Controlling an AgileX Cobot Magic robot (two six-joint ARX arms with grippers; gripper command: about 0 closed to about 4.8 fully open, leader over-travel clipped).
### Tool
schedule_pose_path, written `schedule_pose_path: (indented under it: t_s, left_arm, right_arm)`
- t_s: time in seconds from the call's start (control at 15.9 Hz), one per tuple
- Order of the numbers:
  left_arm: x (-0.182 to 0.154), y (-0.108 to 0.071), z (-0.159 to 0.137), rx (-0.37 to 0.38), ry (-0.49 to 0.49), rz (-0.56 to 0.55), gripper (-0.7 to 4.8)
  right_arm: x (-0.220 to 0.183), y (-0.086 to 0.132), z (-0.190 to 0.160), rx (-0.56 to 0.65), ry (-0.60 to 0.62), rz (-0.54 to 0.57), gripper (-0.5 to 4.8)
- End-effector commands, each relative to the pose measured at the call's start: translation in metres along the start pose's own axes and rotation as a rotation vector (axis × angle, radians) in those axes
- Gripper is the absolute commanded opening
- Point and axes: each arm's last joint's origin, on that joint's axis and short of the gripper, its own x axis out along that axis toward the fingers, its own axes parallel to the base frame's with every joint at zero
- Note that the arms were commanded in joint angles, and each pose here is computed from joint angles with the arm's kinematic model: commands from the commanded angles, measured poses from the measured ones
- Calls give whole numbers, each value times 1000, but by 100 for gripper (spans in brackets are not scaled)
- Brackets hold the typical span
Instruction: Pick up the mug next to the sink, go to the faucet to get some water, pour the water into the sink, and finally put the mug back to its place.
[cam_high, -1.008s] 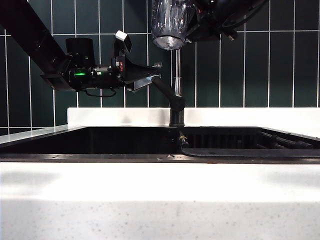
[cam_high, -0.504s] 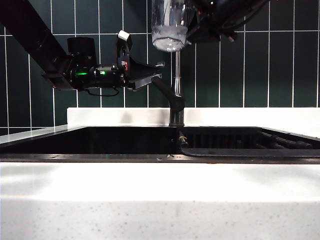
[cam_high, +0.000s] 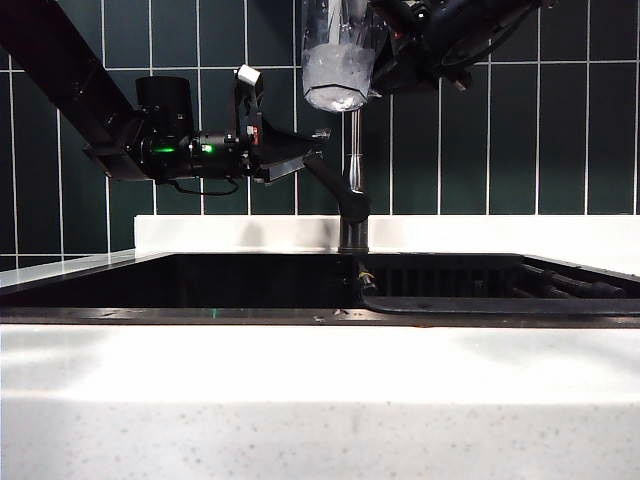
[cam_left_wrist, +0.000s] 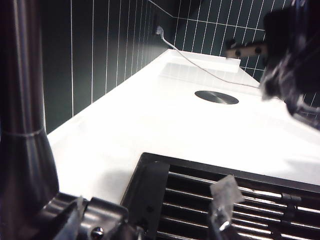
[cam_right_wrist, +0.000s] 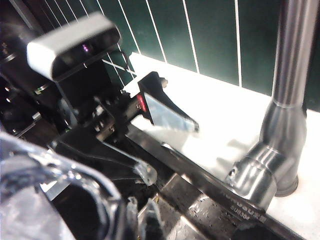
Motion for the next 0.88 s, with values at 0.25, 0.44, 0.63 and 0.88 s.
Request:
schedule_pose_path:
  t_s: [0.25,0.44,0.63,0.88]
  left_arm:
    - [0,0,4,22,-6,29,326]
    - [0,4,3,6,-20,158,326]
    - [-2,11,-3,-8,-11,394,326]
    - [-5,18,-9,-47,11,627,325]
  right_arm:
    - [-4,4,9,-22,-43,15,-4]
    - [-4,4,9,-22,-43,15,-4]
    - [-4,4,9,-22,-43,15,-4]
    - [-4,4,9,-31,-43,14,-4]
